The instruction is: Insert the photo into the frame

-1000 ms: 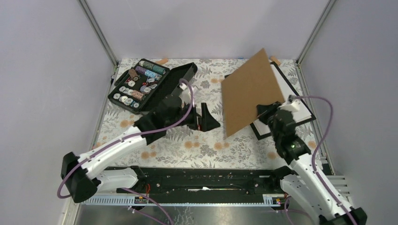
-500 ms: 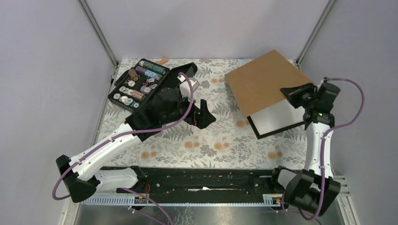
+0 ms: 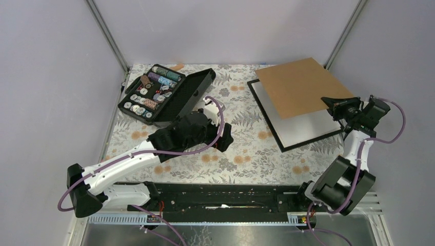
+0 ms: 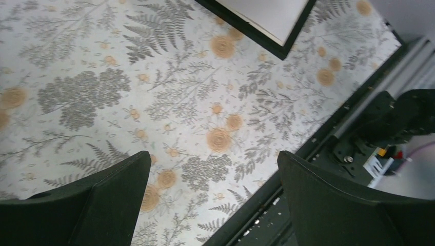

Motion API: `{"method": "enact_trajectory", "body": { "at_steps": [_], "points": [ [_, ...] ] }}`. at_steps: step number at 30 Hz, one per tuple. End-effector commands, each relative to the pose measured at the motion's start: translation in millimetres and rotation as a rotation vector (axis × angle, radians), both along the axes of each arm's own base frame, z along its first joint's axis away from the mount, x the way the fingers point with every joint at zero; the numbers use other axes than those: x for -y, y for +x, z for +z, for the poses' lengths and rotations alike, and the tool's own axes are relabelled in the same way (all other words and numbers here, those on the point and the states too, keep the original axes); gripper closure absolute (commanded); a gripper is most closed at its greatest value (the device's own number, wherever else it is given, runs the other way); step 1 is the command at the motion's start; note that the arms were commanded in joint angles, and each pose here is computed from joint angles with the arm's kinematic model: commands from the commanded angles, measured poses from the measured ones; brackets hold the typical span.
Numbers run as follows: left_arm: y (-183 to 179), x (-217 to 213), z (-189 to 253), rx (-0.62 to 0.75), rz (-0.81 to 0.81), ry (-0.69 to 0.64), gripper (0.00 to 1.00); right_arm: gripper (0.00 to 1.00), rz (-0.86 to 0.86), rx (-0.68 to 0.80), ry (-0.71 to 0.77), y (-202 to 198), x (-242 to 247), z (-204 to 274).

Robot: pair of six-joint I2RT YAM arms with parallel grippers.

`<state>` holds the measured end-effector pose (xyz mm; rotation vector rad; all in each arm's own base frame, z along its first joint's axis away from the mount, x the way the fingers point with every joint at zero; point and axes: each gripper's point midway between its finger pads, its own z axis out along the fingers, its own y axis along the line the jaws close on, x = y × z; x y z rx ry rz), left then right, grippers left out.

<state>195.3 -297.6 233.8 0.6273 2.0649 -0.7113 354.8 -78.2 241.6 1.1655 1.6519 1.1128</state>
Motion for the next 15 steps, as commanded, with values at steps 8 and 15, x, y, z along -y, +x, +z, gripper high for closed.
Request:
{"method": "enact_trajectory", "body": {
  "at_steps": [8,15],
  "points": [
    [26.5,-3.4,-2.5,0.098,0.1,0.043,0.01,1.0,0.105,0.09,-0.021,11.9,-1.3,-21.7],
    [28.1,-1.8,-6.9,0.094,0.1,0.056,0.01,1.0,0.11,0.061,-0.018,12.7,0.0,-45.7]
  ]
}}
